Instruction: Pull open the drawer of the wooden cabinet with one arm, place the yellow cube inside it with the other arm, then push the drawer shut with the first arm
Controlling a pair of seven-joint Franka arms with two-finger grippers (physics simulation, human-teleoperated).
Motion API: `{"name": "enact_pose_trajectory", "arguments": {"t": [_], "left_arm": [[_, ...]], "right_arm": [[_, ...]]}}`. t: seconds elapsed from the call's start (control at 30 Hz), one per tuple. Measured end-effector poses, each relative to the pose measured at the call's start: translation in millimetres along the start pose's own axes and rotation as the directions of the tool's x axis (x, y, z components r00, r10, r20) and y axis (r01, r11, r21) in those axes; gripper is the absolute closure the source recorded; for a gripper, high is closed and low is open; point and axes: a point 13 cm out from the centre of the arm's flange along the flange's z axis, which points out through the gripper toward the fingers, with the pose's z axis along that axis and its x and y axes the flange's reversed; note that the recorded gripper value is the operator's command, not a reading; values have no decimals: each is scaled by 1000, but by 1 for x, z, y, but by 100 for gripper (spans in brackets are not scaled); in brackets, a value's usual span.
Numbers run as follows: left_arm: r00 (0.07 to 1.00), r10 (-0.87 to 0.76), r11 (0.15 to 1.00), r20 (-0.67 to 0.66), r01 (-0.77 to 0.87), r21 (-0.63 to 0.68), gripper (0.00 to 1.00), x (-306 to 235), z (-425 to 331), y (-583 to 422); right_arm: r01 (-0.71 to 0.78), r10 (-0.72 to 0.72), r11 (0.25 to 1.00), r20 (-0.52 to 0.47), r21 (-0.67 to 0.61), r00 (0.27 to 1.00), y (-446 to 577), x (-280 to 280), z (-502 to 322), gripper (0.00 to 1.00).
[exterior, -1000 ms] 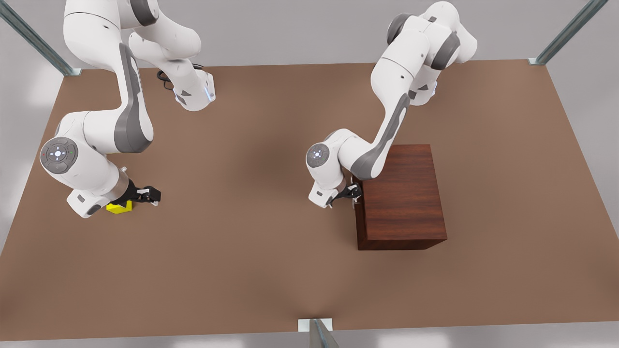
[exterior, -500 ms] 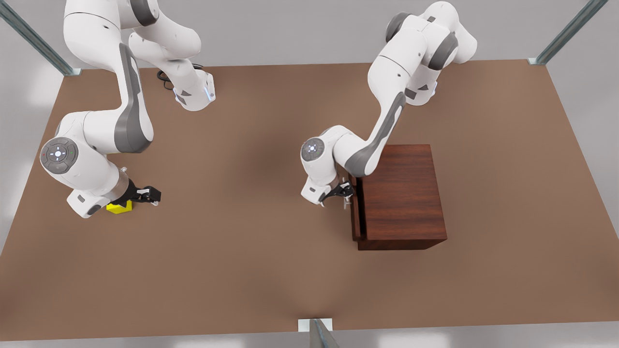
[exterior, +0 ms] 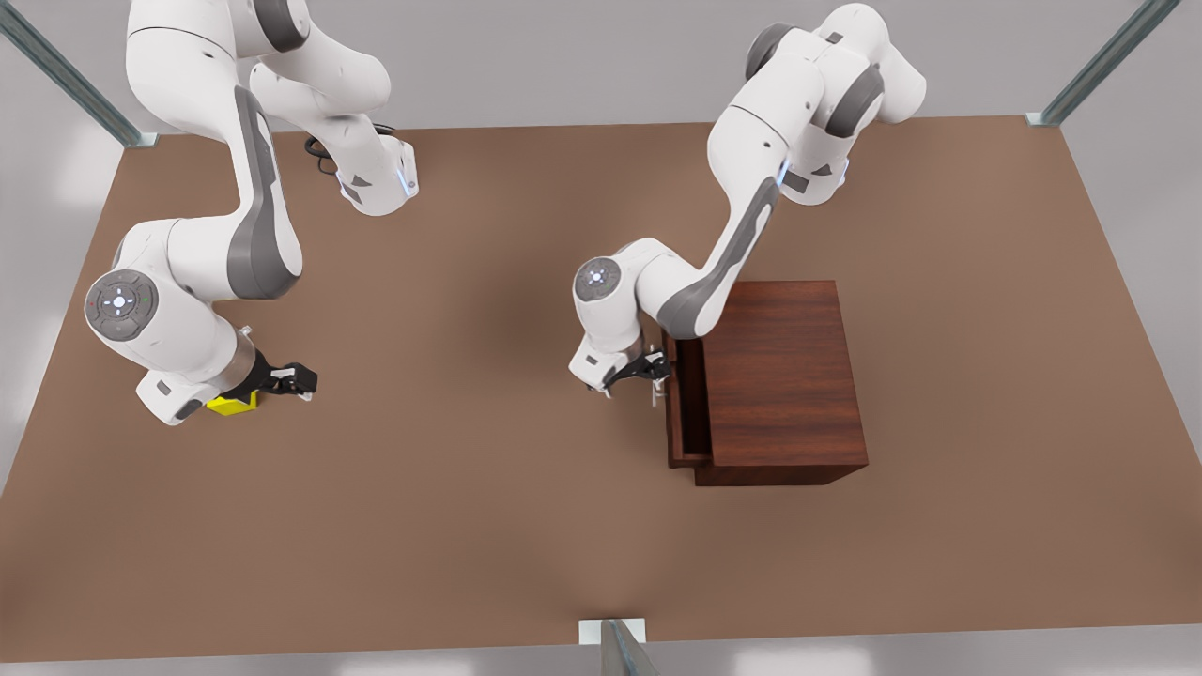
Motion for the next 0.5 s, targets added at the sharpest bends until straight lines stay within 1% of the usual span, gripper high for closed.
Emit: {"name": "enact_pose_trajectory", "arguments": {"t": [0.5], "left_arm": [[999, 33, 997, 36, -36, 63, 0, 12, -16, -39]], "right_arm": [[-20, 20, 1000, 7, -2, 1000, -8, 0, -4, 0]]}}
